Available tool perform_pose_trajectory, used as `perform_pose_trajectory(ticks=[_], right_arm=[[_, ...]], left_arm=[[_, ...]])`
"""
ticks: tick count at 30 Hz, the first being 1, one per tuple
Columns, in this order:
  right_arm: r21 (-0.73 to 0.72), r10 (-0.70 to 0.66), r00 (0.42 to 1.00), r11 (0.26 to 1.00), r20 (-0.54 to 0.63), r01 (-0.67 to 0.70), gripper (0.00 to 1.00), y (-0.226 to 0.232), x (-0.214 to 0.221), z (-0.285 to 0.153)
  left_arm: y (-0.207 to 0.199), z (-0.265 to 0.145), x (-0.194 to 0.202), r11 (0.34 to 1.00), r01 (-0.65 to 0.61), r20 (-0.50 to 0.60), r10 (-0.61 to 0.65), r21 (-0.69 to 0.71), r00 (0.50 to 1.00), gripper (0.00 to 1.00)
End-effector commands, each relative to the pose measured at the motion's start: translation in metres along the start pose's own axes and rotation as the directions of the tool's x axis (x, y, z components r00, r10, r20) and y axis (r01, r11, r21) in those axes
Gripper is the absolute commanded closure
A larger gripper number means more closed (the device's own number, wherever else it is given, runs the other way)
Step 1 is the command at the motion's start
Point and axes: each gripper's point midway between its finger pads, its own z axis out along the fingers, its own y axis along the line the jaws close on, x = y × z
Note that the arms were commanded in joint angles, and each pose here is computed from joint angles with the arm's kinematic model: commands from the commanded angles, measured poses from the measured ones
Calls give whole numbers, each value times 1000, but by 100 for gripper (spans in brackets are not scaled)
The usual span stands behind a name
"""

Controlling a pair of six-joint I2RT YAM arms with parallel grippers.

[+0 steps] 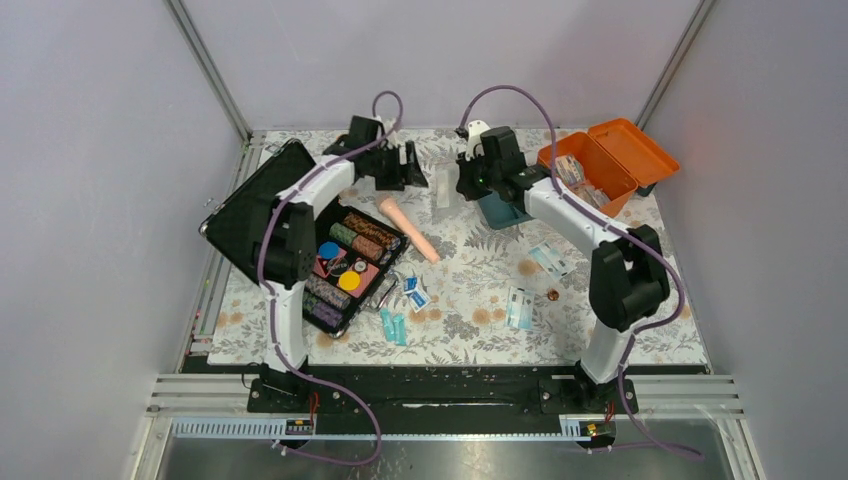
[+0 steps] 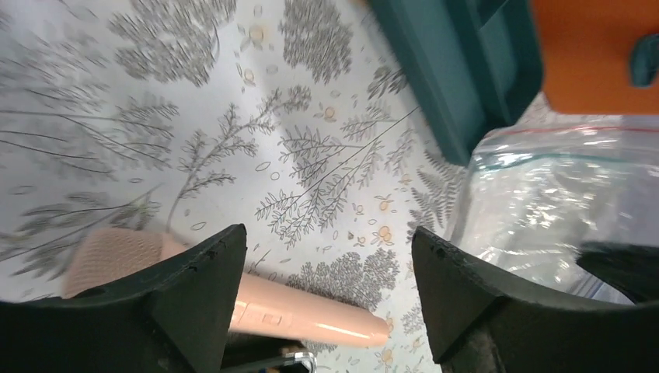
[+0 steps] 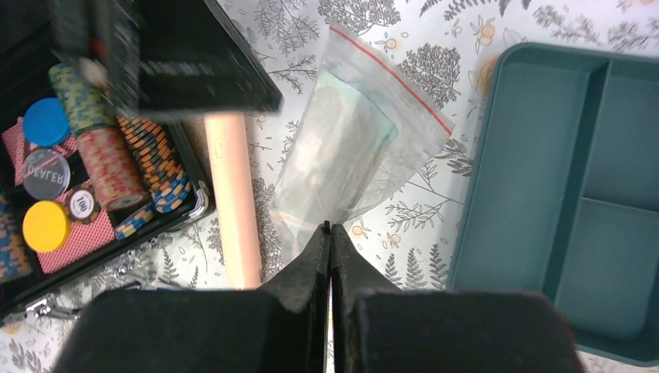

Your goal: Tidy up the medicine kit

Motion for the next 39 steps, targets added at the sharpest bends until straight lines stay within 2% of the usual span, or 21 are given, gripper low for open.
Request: perform_pose_trajectory(ticks=[1, 9, 13, 17, 21, 26, 30, 35, 39], right_arm=[[-16, -92, 994, 995, 65, 94, 100, -12, -24, -35], [149, -67, 974, 988, 214, 35, 100, -102, -82, -144], [256, -50, 974, 967, 220, -8, 100, -156, -83, -182], [380, -14, 980, 923, 199, -64, 100, -217, -66, -201], [460, 93, 971, 868, 219, -187, 100, -262, -56, -205], [458, 196, 949, 839, 248, -293, 100, -275, -51, -187], [497, 358, 881, 728, 310, -471, 100, -297, -40, -172], [452, 495, 789, 646, 366, -615, 100, -314, -36, -140], [389, 567, 722, 609, 397, -691, 100, -324, -38, -107]], left_arm=[[-41, -67, -50, 986, -139, 161, 124, 89, 979, 23], [-30, -91, -51, 983, -182, 172, 175, 27, 969, 23], [-27, -95, -57, 974, -228, 170, 227, -10, 959, 23], [-24, -95, -64, 961, -276, 162, 278, -34, 947, 23], [-16, -94, -66, 953, -294, 137, 301, -71, 944, 24], [-2, -95, -65, 957, -267, 120, 280, -112, 953, 24], [8, -96, -58, 957, -253, 89, 267, -144, 960, 24], [17, -99, -46, 948, -264, 29, 273, -177, 961, 25], [24, -103, -36, 940, -276, -28, 276, -201, 961, 25]])
